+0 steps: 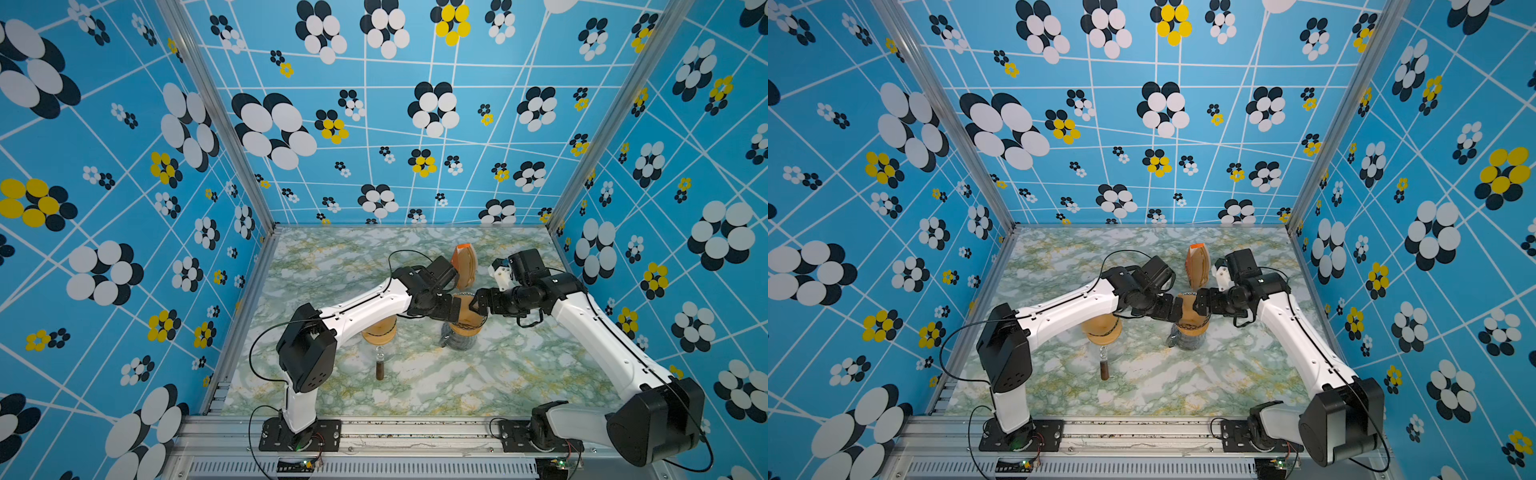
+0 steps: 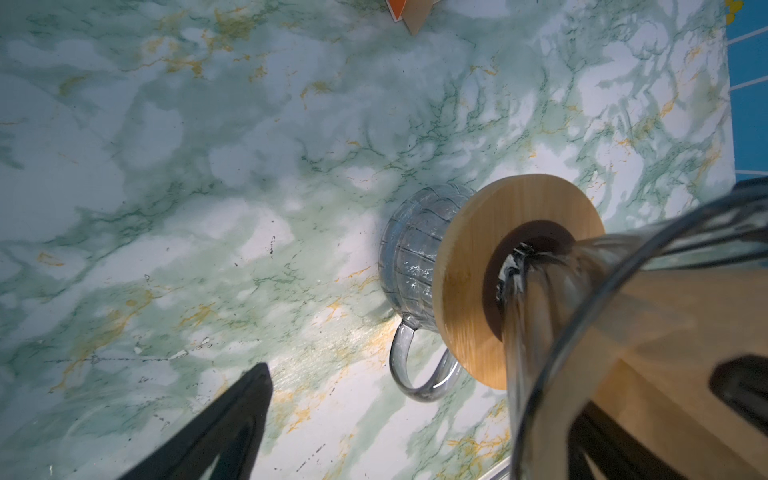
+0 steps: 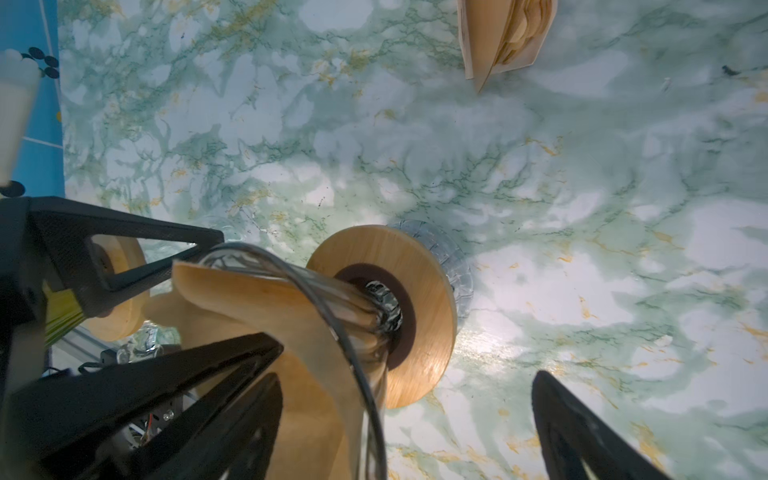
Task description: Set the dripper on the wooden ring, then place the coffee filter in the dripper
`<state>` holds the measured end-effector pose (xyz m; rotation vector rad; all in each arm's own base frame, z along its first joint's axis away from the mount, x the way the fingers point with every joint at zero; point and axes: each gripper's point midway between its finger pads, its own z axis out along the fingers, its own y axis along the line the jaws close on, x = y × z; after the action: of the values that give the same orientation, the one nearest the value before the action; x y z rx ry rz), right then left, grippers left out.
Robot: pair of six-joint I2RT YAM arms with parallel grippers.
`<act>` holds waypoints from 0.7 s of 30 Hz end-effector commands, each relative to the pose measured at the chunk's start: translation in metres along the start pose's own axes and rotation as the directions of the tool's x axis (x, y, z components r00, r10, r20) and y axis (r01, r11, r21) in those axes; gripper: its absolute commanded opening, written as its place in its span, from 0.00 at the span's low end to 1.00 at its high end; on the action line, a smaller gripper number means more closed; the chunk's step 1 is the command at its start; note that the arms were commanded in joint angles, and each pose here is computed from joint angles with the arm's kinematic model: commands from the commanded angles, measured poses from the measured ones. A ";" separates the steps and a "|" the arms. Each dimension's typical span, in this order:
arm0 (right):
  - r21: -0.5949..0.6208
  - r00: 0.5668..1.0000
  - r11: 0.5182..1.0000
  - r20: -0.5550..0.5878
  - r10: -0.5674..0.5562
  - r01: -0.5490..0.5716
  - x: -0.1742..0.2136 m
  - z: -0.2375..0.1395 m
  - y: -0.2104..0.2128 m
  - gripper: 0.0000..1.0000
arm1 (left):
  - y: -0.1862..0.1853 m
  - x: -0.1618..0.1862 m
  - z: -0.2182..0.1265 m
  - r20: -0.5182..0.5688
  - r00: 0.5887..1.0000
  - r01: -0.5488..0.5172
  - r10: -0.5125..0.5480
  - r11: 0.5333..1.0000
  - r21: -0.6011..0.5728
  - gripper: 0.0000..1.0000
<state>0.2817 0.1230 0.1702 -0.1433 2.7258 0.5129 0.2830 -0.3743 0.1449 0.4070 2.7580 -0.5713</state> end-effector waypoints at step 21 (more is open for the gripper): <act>0.053 0.993 0.998 -0.107 0.045 -0.039 0.020 0.020 -0.015 0.95 | -0.011 -0.023 0.006 -0.015 0.999 -0.046 0.047 0.998 0.040 0.99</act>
<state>0.2794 0.1210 0.1537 -0.1260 2.7894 0.4928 0.2989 -0.3931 0.1499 0.4622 2.7461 -0.6283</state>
